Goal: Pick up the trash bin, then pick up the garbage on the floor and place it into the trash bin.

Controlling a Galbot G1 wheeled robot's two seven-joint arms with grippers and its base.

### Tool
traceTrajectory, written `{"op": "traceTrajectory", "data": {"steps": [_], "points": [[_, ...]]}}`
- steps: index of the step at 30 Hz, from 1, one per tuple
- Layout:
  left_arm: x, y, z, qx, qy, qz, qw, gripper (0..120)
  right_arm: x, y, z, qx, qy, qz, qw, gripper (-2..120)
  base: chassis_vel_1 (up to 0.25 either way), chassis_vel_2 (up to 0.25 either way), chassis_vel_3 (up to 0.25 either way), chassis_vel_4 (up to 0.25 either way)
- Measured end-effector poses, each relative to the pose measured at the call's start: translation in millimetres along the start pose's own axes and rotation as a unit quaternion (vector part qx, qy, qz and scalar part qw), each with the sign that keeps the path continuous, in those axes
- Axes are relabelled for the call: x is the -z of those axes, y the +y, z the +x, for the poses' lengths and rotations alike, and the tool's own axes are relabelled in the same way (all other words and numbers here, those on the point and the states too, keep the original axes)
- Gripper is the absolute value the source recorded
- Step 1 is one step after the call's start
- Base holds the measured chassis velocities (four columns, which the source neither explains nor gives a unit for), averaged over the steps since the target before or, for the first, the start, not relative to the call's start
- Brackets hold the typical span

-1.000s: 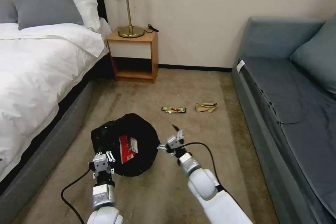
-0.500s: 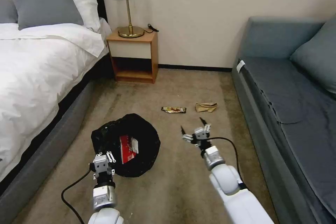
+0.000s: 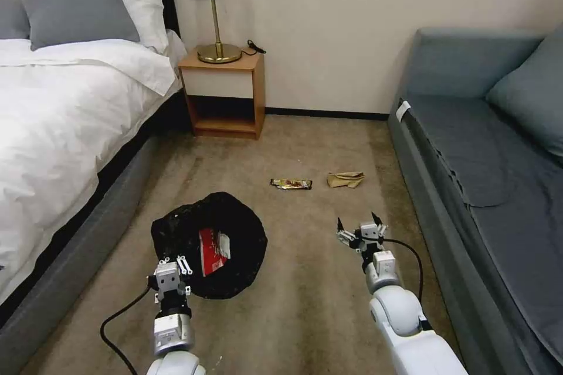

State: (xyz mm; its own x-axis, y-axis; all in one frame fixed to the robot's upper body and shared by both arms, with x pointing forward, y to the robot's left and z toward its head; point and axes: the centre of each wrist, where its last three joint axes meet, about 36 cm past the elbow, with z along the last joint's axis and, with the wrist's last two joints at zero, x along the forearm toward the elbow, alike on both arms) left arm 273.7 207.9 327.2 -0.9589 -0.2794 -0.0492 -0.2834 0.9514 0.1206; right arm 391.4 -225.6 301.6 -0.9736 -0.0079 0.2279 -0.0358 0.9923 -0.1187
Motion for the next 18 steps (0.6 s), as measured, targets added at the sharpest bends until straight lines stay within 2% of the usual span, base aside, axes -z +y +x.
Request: {"op": "traceTrajectory", "data": {"steps": [18], "points": [[-0.8,15.5,-3.6,0.018,0.002,0.003,0.9998,3,-18.4,0.5,1.1,0.015,0.014,-0.014,1.0,100,0.0,0.0,0.0,0.0]]}}
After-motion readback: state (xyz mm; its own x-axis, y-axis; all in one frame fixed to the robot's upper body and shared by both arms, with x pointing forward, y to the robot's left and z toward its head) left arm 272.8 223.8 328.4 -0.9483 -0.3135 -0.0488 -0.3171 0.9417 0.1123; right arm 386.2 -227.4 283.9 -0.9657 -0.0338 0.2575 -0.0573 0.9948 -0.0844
